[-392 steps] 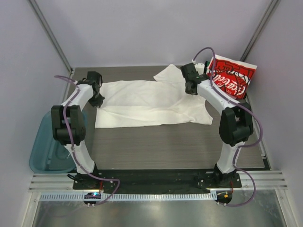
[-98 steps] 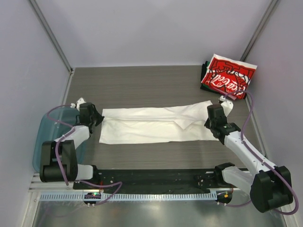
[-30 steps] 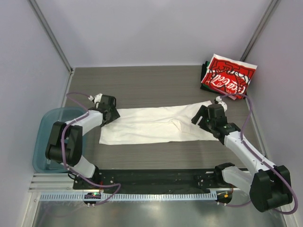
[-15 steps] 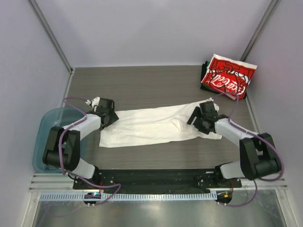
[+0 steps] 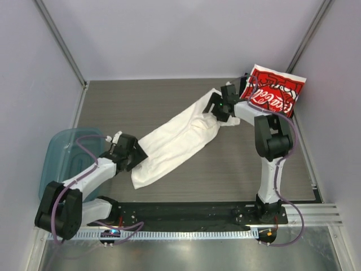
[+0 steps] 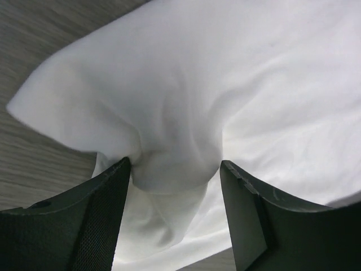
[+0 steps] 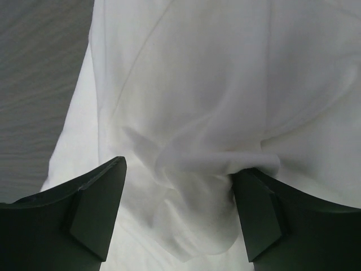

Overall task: Fold and stack the t-shirts
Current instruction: Fold the tshirt

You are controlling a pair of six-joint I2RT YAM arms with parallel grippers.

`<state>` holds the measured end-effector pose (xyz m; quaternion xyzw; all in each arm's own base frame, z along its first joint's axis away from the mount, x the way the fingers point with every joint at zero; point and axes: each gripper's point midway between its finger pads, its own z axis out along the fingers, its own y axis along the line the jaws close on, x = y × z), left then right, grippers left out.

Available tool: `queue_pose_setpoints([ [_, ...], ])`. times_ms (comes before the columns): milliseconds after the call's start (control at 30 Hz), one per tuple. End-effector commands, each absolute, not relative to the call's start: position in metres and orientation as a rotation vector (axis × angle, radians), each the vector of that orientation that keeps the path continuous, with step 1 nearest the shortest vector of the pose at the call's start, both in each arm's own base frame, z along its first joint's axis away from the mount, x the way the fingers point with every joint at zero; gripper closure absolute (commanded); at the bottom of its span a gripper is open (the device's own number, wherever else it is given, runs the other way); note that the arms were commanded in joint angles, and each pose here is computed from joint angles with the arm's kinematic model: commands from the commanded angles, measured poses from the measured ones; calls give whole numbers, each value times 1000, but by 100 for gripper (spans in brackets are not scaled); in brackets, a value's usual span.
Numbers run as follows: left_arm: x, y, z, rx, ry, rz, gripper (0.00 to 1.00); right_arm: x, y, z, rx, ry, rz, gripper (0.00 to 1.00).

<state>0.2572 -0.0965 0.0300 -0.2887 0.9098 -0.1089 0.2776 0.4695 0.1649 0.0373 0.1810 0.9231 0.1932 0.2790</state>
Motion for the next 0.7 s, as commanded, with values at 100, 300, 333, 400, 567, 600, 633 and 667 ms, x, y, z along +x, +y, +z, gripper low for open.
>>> queue_pose_setpoints([
  [100, 179, -135, 0, -932, 2636, -460, 33, 478, 209, -33, 337, 2743, 534, 19],
  [300, 132, -193, -6, -874, 2713, -633, 33, 546, 248, -19, 268, 2627, 711, 18],
  [333, 127, -199, -6, -869, 2723, -651, 33, 558, 255, -22, 258, 2605, 744, 17],
  [400, 119, -221, -3, -822, 2745, -697, 33, 573, 263, -24, 255, 2573, 776, 16],
  [567, 114, -254, 6, -705, 2802, -710, 33, 594, 267, -28, 253, 2514, 764, 16],
  [600, 112, -258, 6, -694, 2811, -713, 33, 599, 265, -27, 255, 2495, 756, 16],
  [633, 111, -260, 7, -684, 2816, -712, 33, 601, 265, -27, 251, 2486, 747, 15],
  [667, 111, -265, 9, -682, 2818, -719, 33, 603, 263, -28, 249, 2477, 733, 15],
])
